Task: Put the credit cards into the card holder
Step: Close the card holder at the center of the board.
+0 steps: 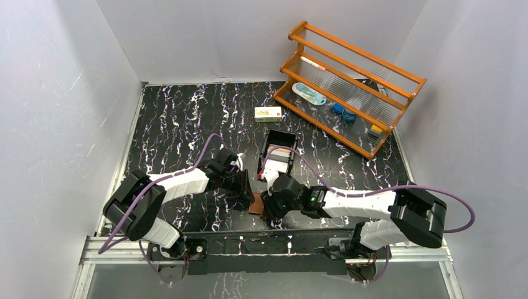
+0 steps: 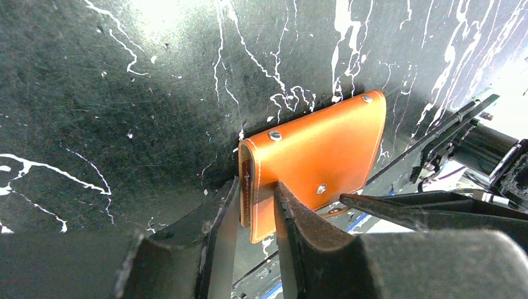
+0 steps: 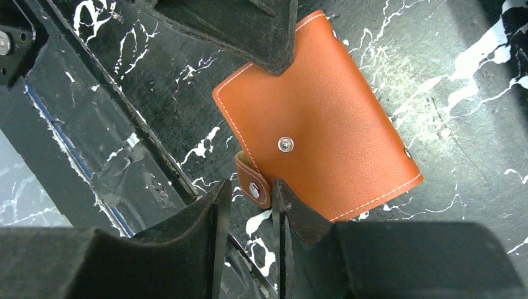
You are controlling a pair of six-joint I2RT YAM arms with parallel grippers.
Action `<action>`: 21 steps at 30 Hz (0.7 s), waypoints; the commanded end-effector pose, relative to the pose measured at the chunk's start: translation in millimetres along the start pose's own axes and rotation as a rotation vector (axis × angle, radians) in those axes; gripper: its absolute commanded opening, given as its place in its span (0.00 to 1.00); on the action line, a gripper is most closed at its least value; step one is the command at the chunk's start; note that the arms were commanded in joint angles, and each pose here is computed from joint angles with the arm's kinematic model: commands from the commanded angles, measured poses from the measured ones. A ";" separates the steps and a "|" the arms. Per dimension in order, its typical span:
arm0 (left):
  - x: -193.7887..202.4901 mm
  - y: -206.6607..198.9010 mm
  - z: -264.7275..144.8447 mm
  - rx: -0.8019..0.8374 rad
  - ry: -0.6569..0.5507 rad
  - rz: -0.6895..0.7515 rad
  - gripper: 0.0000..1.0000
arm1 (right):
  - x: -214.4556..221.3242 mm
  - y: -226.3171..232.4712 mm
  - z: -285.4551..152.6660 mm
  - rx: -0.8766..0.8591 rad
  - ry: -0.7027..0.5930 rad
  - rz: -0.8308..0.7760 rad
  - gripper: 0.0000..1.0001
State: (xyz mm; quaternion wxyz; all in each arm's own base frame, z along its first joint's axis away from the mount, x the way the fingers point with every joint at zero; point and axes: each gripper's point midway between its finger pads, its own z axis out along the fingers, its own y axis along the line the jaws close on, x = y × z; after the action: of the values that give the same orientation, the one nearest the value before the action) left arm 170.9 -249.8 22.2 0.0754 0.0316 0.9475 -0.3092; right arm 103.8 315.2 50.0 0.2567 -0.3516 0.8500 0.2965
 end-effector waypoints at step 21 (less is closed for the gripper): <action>-5.8 -2.2 0.5 -0.006 -0.009 0.031 0.25 | -28.5 -0.6 -5.9 -0.016 -0.091 -0.007 0.00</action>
State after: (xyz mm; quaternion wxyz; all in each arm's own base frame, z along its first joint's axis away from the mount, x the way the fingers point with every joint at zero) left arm 172.5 -251.1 22.1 0.0781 0.0341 0.9466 -0.3110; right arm 109.4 314.0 54.7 0.2634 -0.3387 0.8494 0.3074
